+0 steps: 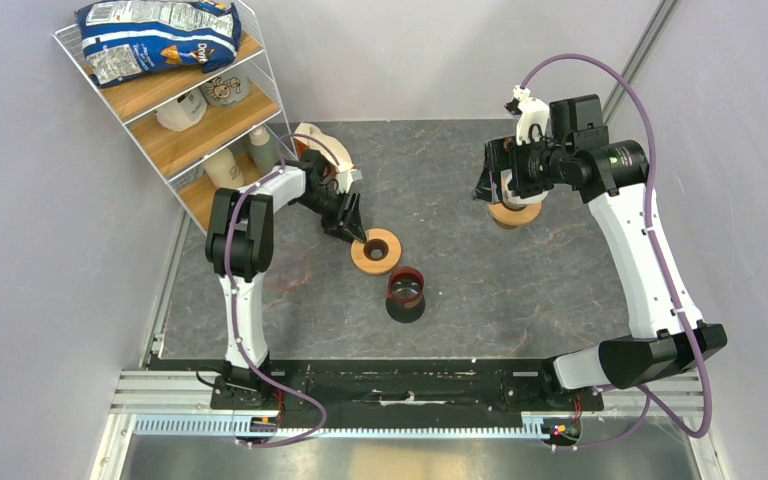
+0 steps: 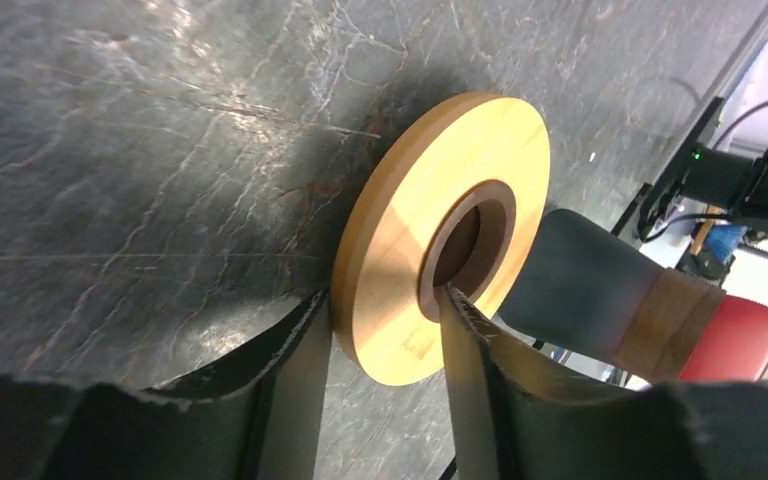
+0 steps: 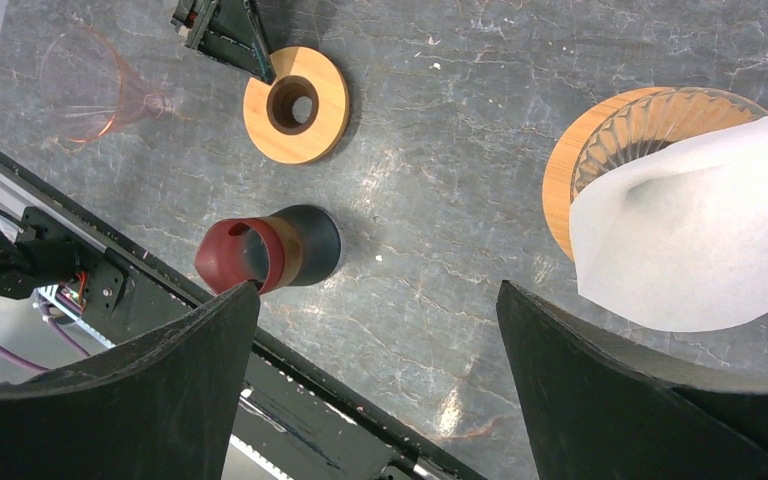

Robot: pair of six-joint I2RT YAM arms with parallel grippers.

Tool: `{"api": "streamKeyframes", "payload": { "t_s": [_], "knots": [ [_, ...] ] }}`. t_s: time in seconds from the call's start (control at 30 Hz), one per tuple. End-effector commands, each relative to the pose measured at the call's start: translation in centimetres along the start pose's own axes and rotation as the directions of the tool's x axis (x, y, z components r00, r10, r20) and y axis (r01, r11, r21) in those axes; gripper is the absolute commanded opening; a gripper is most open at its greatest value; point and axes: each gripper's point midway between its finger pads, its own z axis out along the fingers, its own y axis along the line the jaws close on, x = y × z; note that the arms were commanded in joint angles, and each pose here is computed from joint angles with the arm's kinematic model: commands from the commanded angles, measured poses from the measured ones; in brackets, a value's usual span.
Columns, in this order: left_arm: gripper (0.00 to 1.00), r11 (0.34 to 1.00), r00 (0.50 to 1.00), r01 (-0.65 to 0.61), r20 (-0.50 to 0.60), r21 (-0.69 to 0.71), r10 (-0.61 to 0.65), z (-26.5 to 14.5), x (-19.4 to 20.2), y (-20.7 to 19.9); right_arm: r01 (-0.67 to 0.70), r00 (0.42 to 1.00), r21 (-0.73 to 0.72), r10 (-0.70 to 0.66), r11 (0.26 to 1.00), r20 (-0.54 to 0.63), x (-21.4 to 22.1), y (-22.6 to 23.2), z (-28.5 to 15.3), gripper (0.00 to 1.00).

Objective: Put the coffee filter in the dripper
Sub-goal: Pick up the dripper holder from the center of the board.

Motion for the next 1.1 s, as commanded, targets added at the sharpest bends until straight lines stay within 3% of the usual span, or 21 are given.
{"api": "streamKeyframes", "payload": {
  "t_s": [0.0,0.1,0.3,0.5,0.63,0.83,1.07],
  "knots": [
    [0.45,0.991,0.998,0.003,0.064,0.133,-0.012,-0.4,-0.9,-3.1,0.028,0.999,-0.008,-0.028,1.000,0.033,-1.1,0.5,-1.0,0.97],
    [0.37,0.989,0.998,0.014,0.065,0.149,-0.024,-0.4,-0.8,-3.4,0.030,0.999,-0.009,-0.030,1.000,0.034,-1.1,0.5,-1.0,0.97],
    [0.02,0.991,0.989,0.020,0.144,0.132,-0.039,-2.1,-2.6,-3.7,0.034,0.999,-0.011,-0.033,0.999,0.043,-1.4,0.7,-1.4,0.97],
    [0.02,0.994,0.941,-0.005,0.336,0.110,-0.033,-10.0,-5.7,-5.7,0.027,0.999,-0.043,-0.025,0.999,0.047,-1.0,1.2,-1.3,0.97],
    [0.02,0.978,0.921,-0.063,0.388,0.197,-0.018,-14.8,-5.1,-10.5,0.003,0.999,-0.118,0.001,0.993,0.035,-0.1,2.4,-0.9,0.97],
    [0.02,0.906,0.943,-0.124,0.332,0.404,-0.019,-16.4,0.8,-18.5,-0.032,0.999,-0.264,0.030,0.964,-0.012,2.0,4.6,-0.3,0.97],
    [0.02,0.852,0.986,-0.073,0.164,0.518,-0.016,-12.5,6.8,-21.8,-0.078,0.996,-0.346,0.057,0.935,-0.072,3.4,5.8,0.4,0.95]
  ]
}}
